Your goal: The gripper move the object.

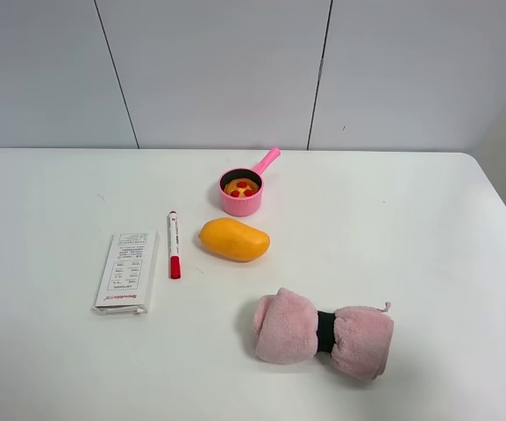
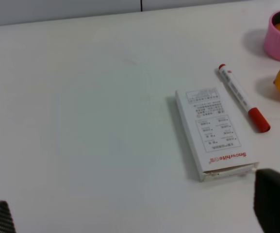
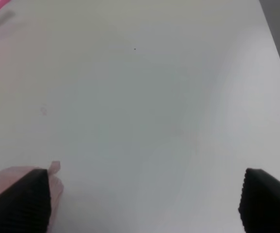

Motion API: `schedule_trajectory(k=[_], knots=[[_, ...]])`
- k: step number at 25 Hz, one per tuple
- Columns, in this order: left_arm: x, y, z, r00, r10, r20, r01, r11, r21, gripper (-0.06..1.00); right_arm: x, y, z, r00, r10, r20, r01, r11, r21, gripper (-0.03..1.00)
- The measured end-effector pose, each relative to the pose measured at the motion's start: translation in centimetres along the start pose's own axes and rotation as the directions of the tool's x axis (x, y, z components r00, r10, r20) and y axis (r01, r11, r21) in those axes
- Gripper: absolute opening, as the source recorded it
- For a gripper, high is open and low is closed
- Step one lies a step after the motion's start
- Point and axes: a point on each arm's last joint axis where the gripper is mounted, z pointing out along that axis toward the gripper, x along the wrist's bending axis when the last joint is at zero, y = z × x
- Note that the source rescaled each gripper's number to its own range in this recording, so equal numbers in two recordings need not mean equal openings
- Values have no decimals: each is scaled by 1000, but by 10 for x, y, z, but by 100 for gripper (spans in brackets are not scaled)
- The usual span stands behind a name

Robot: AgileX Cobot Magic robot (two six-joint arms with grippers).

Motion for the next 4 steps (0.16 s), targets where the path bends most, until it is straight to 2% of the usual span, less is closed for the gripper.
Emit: schedule_trajectory(k=[4], knots=[[0, 0, 0, 1000, 0, 0, 0, 1000, 0, 100, 0, 0, 0, 1000, 0, 0, 0, 1000, 0, 54]])
